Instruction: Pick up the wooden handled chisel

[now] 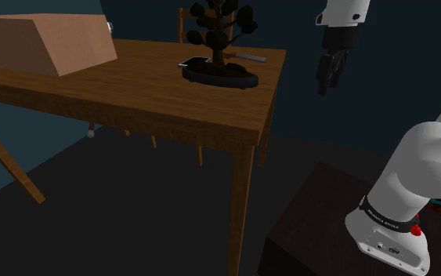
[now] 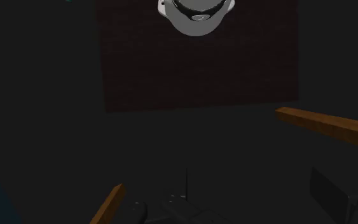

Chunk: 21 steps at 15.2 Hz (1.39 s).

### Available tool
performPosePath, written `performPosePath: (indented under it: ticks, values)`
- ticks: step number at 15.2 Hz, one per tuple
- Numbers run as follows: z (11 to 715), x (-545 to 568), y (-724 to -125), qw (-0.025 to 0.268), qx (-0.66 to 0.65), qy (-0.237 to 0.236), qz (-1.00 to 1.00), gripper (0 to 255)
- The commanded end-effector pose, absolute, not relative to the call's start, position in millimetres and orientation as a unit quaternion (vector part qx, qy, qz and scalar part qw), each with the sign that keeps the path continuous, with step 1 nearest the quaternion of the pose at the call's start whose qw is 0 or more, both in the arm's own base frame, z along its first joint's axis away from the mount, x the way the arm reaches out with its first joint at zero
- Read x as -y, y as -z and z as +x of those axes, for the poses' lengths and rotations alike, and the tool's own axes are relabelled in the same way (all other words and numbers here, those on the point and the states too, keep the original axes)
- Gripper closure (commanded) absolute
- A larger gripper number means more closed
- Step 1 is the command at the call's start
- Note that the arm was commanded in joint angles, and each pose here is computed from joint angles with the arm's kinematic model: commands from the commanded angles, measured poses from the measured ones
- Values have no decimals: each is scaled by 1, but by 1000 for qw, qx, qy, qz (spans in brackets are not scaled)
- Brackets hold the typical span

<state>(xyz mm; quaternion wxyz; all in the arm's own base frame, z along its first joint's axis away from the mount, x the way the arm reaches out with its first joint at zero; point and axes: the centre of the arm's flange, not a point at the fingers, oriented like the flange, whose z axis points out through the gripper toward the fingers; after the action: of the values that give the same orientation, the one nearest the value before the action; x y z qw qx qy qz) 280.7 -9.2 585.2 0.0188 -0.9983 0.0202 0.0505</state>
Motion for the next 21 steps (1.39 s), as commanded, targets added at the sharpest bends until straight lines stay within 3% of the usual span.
performPosePath:
  ticks: [1, 21]
  values:
    - [281, 9, -585, 19, -20, -51, -998, 0]
    - [511, 41, -641, -13, 138, 24, -990, 0]
